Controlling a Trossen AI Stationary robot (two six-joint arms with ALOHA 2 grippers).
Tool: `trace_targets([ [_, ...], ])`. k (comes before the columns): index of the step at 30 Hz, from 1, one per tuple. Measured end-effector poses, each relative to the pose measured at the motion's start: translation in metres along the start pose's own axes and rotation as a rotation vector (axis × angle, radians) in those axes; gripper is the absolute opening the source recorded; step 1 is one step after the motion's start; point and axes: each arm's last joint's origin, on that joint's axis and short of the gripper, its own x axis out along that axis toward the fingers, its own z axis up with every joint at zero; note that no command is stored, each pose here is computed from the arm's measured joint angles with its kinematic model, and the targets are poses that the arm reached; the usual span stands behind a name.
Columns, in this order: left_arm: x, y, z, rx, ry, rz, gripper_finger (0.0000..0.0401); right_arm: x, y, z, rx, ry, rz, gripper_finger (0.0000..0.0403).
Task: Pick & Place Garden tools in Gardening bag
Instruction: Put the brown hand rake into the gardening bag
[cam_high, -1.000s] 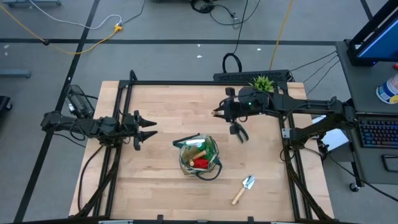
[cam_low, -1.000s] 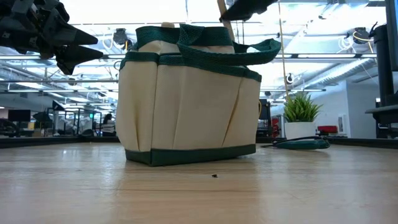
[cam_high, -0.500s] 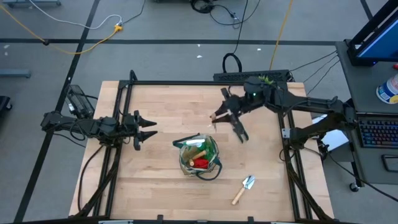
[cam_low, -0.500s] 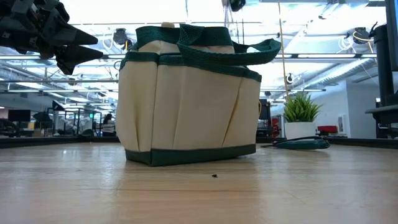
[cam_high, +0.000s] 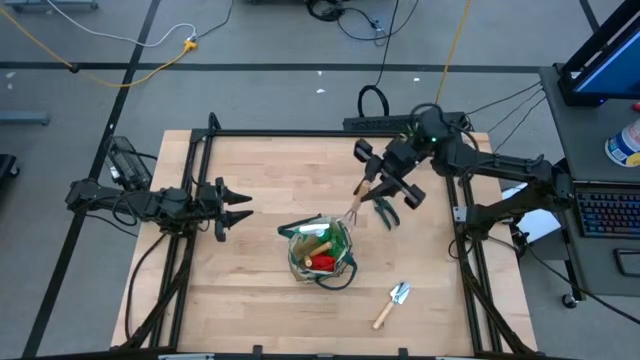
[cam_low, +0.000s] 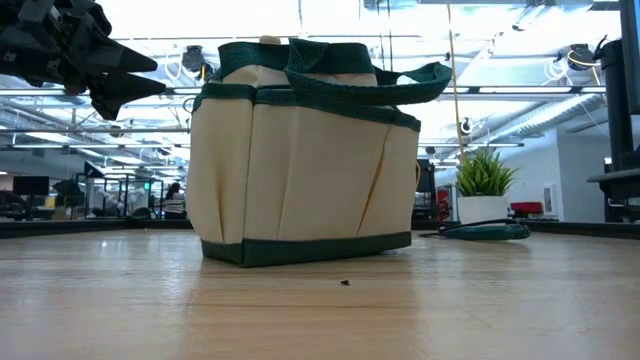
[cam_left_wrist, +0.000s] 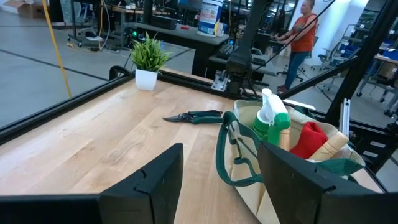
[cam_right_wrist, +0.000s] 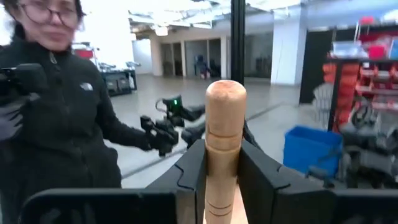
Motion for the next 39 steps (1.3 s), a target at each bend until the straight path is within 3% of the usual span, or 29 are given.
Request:
trace_targets([
  [17,0.0,0.0,-0.001,0.024,0.008,0.002,0.0212,0.032,0.037,0.018,-0.346,-0.176,0.201,0.006],
  [24,0.0,0.0,-0.001,0.034,0.008,0.001,0.0212,0.036,0.041,0.018,-0.376,-0.186,0.207,0.006],
  [30,0.0,0.0,-0.001,0.033,0.008,0.001,0.0212,0.037,0.037,0.017,-0.316,-0.188,0.111,0.006],
  [39,0.0,0.0,-0.001,0.033,0.008,0.001,0.0212,0.045,0.018,-0.005,-0.049,-0.108,-0.379,0.006],
])
